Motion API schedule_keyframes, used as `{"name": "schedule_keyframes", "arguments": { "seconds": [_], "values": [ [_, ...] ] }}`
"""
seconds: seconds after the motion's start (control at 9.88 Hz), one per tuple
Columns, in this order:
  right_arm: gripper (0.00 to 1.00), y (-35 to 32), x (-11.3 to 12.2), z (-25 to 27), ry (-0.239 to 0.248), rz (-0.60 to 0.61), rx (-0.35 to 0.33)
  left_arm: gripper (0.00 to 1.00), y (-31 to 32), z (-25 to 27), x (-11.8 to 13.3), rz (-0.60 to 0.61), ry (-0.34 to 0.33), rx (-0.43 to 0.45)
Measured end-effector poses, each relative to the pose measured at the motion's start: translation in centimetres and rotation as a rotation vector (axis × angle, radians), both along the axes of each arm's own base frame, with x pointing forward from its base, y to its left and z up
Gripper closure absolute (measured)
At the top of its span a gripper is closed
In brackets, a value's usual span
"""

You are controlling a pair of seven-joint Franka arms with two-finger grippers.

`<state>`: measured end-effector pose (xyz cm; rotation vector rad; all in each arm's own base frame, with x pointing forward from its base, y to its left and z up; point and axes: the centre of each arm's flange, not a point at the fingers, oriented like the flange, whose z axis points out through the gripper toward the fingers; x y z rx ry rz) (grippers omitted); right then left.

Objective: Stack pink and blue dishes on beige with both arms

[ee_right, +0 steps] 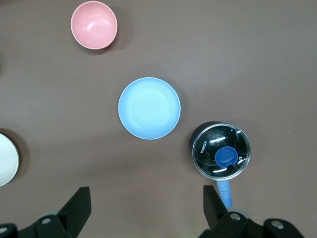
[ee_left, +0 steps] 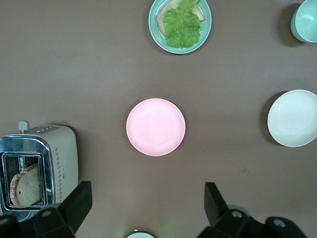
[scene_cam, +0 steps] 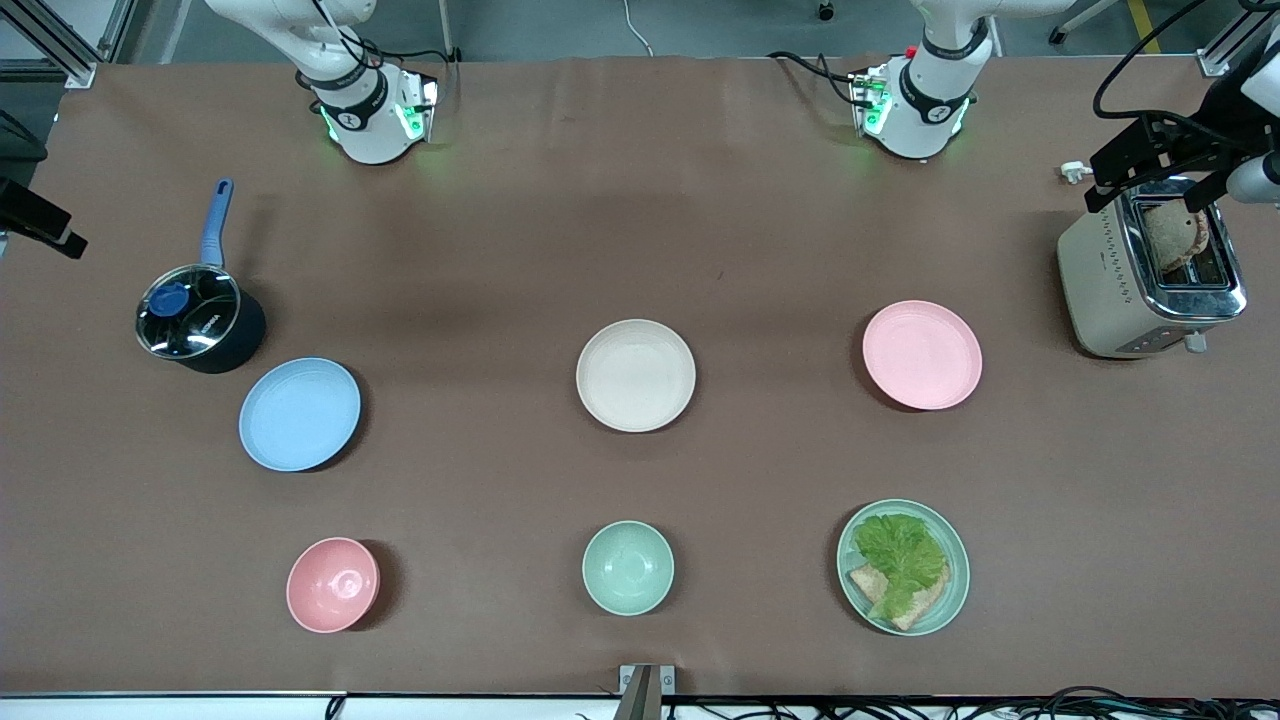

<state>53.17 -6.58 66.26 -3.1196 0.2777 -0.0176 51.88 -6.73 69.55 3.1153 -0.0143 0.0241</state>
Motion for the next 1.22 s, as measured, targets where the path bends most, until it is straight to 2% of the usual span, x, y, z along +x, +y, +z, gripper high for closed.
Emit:
{"name": "schedule_keyframes", "arguments": {
  "seconds": [0.51, 0.71, 1.01, 1.22],
  "values": [
    [0.00, -0.1, 0.1, -0.1, 0.001, 0.007, 0.000, 0.01, 1.6, -0.4, 0.3, 0.032, 0.005, -0.001],
    [0.00, -1.7, 1.0, -1.8, 0.020, 0.140, 0.001, 0.02, 4.8, -2.9, 1.6, 0.080, 0.003, -0.017],
    [0.00, -10.2, 3.9, -10.6, 0.055, 0.221, 0.138, 0.01, 8.1, -13.1, 3.9, 0.080, 0.010, -0.054],
    [0.00, -12.7, 5.8, -20.1, 0.077, 0.279, 0.205, 0.00, 10.3, -21.8, 3.6, 0.047, 0.018, -0.157]
  ]
}}
